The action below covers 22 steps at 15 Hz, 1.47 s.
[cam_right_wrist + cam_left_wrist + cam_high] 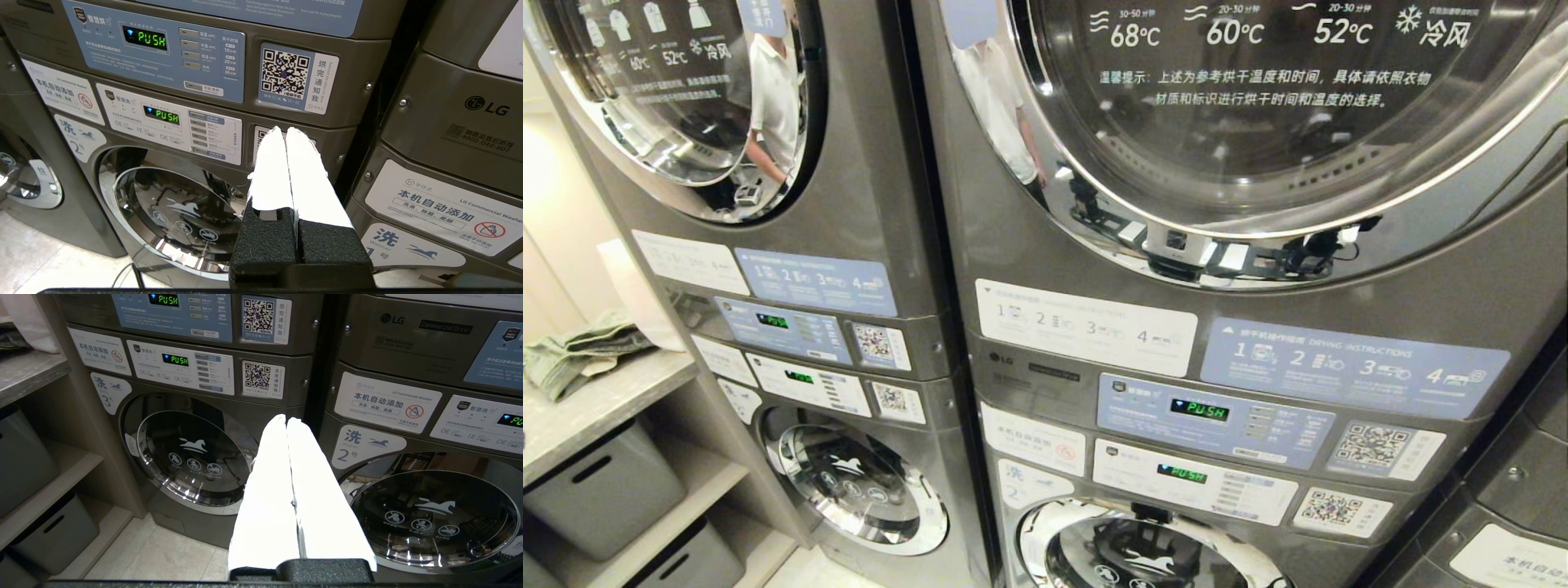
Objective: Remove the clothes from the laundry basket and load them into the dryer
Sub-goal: Open the dryer
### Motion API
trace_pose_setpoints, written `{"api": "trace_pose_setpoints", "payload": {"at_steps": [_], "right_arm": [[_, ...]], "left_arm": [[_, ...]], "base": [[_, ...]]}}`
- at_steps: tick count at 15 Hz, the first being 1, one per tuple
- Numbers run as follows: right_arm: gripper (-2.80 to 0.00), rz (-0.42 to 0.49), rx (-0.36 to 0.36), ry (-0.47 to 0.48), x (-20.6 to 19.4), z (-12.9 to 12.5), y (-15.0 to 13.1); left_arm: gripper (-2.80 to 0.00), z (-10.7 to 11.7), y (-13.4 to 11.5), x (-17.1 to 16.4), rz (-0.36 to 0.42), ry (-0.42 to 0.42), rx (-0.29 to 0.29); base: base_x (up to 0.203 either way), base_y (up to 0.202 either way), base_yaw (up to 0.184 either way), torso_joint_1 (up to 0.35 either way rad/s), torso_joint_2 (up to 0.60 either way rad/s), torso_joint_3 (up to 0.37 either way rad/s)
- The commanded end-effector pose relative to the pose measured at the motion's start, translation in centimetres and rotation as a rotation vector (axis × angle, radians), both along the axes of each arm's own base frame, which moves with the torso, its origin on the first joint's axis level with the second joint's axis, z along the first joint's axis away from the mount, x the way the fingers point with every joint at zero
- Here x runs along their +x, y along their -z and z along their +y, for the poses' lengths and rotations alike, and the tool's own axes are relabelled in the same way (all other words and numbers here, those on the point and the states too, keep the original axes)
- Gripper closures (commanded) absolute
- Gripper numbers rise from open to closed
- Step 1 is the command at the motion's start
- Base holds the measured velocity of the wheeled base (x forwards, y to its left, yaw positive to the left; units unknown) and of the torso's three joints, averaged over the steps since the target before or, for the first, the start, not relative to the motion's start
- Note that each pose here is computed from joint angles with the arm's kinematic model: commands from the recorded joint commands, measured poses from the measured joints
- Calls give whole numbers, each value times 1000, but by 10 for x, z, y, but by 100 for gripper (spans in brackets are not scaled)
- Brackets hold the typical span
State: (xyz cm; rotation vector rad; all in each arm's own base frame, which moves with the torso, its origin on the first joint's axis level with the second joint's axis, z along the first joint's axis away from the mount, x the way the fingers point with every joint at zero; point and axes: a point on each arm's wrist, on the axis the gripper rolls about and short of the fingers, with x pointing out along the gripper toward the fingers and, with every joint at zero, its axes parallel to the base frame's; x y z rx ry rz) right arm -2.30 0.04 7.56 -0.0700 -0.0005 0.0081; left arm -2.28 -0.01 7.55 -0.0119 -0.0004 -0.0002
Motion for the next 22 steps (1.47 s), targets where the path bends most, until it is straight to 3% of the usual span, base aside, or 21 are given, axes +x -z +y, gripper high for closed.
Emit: {"api": "trace_pose_setpoints", "payload": {"at_steps": [1,7,9,12,15,19,20,22], "right_arm": [[0,2,-7,-2,0,0,0],[0,-21,-15,-1,-3,0,-10],[0,-101,-14,-11,-11,0,-57],[0,-70,-16,-86,17,2,-152],[0,-30,-20,-313,78,7,-227],[0,-25,-51,-682,153,33,-280],[-280,-40,-55,-767,163,49,-288],[-280,-70,-55,-904,177,84,-295]], "left_arm": [[0,0,0,0,1,0,0],[0,0,0,0,2,0,0],[0,0,0,0,0,0,0],[0,0,0,0,0,0,0],[0,0,0,0,2,0,0],[0,0,0,0,0,0,0],[0,0,0,0,1,0,0],[0,0,0,0,1,0,0]], "base": [[0,0,0,0,0,0],[0,0,0,0,0,0],[0,0,0,0,0,0],[0,0,0,0,0,0],[0,0,0,0,0,0],[0,0,0,0,0,0],[0,0,0,0,0,0],[0,0,0,0,0,0]]}}
